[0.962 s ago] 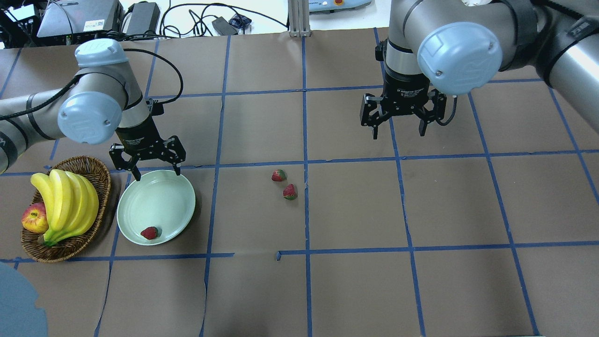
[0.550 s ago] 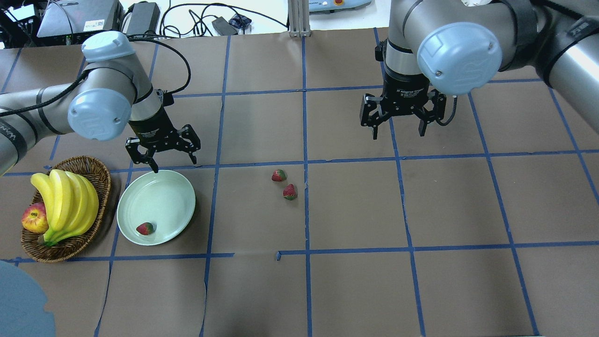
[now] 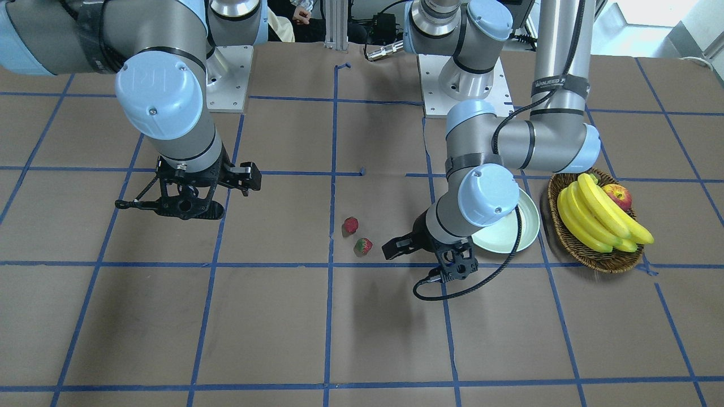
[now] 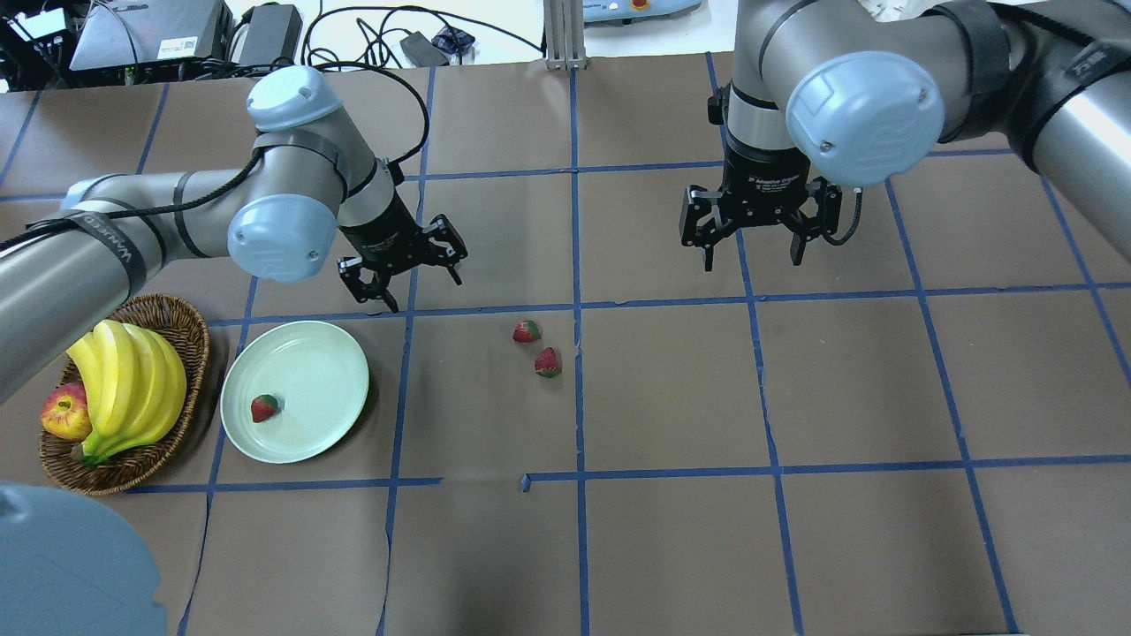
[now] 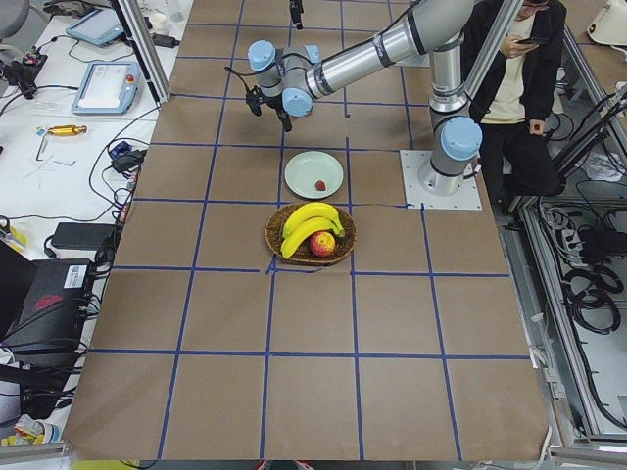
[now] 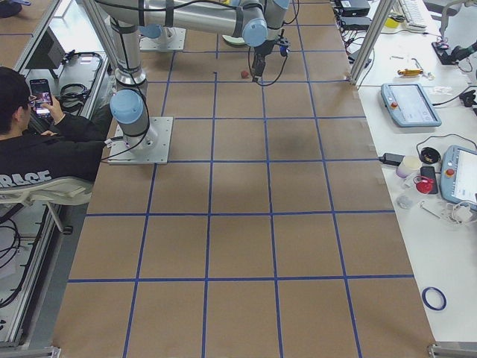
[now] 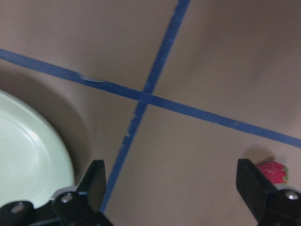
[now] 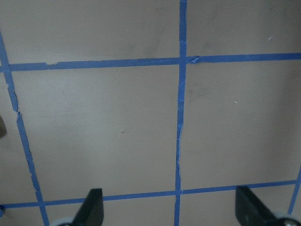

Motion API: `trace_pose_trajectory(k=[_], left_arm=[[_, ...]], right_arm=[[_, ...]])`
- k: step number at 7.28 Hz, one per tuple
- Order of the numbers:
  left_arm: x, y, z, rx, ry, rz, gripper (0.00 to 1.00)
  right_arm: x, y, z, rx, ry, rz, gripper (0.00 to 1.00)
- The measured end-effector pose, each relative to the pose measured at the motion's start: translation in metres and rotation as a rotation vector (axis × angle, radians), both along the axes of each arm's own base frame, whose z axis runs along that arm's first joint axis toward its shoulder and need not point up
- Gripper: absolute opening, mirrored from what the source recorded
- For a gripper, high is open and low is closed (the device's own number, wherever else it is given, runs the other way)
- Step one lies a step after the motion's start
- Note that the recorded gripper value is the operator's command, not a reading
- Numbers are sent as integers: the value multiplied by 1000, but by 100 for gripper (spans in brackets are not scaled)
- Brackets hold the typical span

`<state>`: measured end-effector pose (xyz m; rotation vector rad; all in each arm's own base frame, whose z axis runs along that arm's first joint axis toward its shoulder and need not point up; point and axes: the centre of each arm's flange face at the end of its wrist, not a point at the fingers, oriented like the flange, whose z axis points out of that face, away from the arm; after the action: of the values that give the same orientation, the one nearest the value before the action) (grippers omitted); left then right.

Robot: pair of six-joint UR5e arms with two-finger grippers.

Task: Collect all strawberries into plate
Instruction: 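Move the left gripper over the two strawberries and close on one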

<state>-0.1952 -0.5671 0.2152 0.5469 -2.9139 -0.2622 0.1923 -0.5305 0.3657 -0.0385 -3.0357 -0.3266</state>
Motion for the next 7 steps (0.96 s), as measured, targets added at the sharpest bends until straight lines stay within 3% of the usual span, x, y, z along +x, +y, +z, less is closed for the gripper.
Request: trace_pose_trajectory(k=[5,6,7], left_arm=[[-62,14,-24,10,-2,-9,93],[-66,16,-32,22,-5,-14,90],[-68,17,-38,33,-8,-17,76]], right_arm=[[0,2,-4,9,1,1,100],[0,3,-7,13,1,2,100],[0,3,-9,14,1,2,100]])
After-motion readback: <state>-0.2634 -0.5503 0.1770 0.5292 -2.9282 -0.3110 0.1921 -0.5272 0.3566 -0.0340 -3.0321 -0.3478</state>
